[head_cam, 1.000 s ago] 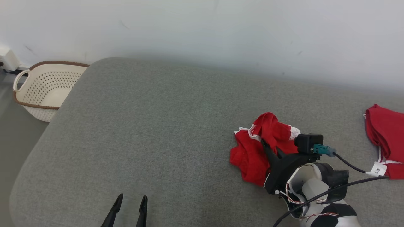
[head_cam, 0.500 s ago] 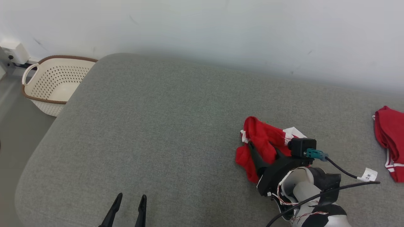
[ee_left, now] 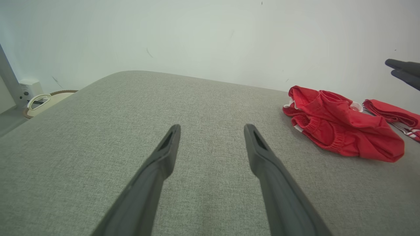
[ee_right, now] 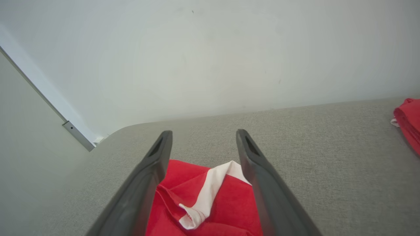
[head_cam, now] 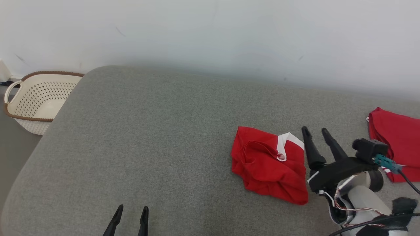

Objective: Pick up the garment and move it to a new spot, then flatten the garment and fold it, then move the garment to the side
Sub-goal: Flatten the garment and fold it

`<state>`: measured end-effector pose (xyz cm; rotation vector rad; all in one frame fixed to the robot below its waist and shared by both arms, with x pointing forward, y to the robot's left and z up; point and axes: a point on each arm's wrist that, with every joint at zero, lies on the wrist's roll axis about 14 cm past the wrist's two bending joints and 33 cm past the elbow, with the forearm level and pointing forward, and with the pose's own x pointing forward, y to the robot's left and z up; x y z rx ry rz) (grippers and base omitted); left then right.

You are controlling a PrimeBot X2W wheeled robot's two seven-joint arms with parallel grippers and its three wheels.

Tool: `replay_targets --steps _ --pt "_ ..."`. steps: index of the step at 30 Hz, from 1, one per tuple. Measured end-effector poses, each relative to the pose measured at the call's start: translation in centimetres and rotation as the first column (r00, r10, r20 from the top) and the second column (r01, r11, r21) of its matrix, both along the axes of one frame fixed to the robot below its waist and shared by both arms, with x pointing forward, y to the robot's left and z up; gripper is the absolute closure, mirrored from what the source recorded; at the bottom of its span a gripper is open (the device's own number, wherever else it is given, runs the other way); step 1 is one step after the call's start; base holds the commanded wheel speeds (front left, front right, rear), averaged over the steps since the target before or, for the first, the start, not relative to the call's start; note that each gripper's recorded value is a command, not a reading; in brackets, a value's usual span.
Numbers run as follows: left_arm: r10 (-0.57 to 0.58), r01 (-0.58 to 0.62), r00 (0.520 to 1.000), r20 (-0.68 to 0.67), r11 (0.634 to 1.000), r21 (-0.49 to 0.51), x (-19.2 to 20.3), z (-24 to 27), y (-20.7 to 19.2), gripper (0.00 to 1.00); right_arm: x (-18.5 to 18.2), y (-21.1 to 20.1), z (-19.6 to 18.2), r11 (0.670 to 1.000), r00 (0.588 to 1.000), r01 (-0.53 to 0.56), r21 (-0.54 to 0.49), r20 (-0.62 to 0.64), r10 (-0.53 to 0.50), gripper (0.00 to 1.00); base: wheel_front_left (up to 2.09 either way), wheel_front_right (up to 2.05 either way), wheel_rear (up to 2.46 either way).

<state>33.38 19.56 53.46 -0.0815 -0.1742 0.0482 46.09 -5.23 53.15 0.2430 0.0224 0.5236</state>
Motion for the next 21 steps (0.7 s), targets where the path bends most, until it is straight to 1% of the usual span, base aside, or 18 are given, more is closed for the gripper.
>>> replay_targets --steps 2,5,10,11,13,14,15,17,21 --pt "-0.001 0.001 1.0 0.003 1.0 0.0 0.0 0.1 -0.1 0.0 0.1 -1.7 -0.3 0.999 0.999 0.044 0.005 -0.005 -0.044 0.0 0.0 0.0 0.0" --pt "-0.001 0.001 1.0 0.002 1.0 0.0 0.0 0.1 -0.1 0.0 -0.2 -3.5 -1.7 0.996 0.995 0.092 -0.015 -0.027 -0.092 0.0 0.0 0.0 0.0" --pt "0.004 -0.004 1.0 -0.001 1.0 0.0 0.1 0.0 0.0 0.0 -0.8 -4.2 -3.9 0.992 0.99 0.115 -0.048 -0.072 -0.118 0.0 0.0 0.0 0.0" --pt "0.006 -0.006 1.0 -0.002 1.0 0.001 0.1 0.0 0.1 0.0 -0.8 -4.2 -4.3 0.992 0.989 0.115 -0.057 -0.081 -0.12 0.09 0.0 0.0 0.0" --pt "0.007 -0.007 1.0 -0.006 1.0 0.001 0.1 -0.1 0.1 0.0 -0.8 -4.3 -5.0 0.99 0.986 0.125 -0.059 -0.105 -0.131 0.78 0.0 0.0 0.0" --pt "0.006 -0.006 1.0 -0.008 1.0 0.001 0.2 -0.2 0.1 0.0 -0.9 -4.3 -5.6 0.989 0.985 0.122 -0.08 -0.115 -0.13 1.0 0.0 0.0 0.0" --pt "0.006 -0.006 1.0 -0.008 1.0 0.001 0.2 -0.2 0.1 0.0 -0.9 -4.3 -5.6 0.989 0.985 0.122 -0.08 -0.115 -0.13 1.0 0.0 0.0 0.0" --pt "0.006 -0.006 1.0 -0.013 1.0 0.001 0.2 -0.4 0.1 0.0 -0.5 -4.4 -6.0 0.985 0.986 0.114 -0.127 -0.11 -0.128 1.0 0.0 0.0 0.0" --pt "0.01 -0.01 1.0 -0.02 1.0 0.002 0.3 -0.5 0.2 0.0 0.1 -3.1 -6.5 0.986 0.985 0.099 -0.134 -0.125 -0.116 1.0 0.0 0.0 0.0"
